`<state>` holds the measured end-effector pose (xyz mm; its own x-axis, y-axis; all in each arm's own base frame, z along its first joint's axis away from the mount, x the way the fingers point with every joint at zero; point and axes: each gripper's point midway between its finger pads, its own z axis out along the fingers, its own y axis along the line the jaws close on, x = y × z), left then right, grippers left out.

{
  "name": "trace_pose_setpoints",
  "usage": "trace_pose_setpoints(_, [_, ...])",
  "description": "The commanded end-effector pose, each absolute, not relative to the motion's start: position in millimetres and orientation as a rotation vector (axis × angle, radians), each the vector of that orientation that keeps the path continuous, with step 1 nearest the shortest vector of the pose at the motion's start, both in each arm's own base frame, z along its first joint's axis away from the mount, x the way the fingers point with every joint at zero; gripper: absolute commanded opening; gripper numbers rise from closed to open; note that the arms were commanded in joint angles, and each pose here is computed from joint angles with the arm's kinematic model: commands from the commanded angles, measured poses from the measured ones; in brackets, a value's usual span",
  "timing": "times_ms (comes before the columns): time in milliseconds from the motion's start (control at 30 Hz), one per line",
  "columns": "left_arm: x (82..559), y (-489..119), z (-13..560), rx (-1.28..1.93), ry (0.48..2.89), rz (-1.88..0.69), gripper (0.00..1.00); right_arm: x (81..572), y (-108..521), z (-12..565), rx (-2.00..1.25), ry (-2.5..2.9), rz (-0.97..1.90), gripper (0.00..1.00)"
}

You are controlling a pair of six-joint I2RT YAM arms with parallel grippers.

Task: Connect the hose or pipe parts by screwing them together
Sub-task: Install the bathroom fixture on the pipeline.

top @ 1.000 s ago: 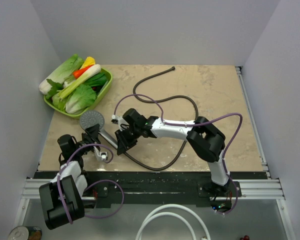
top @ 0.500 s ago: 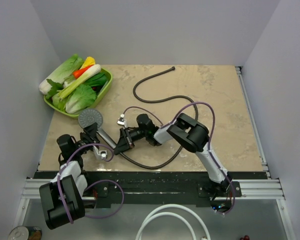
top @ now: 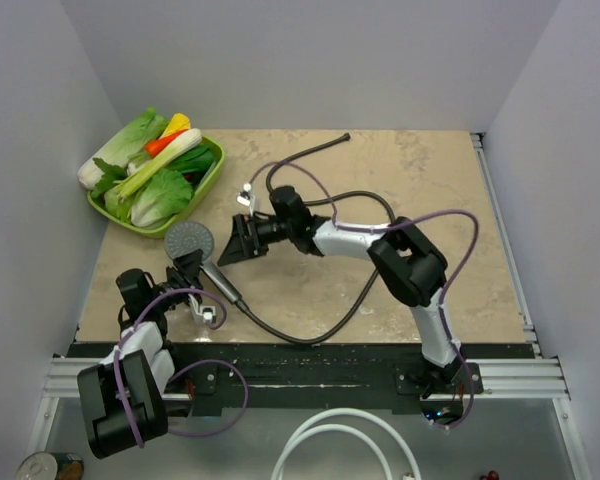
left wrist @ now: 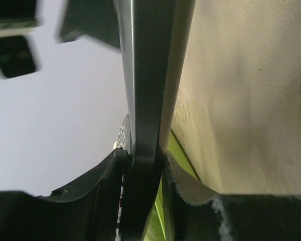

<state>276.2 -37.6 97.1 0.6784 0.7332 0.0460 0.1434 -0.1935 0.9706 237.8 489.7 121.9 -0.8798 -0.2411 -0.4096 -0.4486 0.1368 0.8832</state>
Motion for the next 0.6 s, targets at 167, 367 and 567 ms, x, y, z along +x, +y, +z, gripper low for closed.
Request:
trace_pose_setpoints(167, [204.6,-84.4,43.6,1.941,0.182,0.837,0.00,240.5,407.2,111.8,-1.097,2.385,0.741,0.95])
trace_pose_setpoints(367, [204.1,-85.1,43.6,1.938,0.181,0.832,0.00,197.8,415.9,113.3,-1.222,2.342,0.661,0.84])
trace_pose_setpoints(567, [204.2,-85.1,43.9,1.938,0.179,0.835,0.00,175.6,433.4,110.3,-1.249,2.314,0.654,0.75])
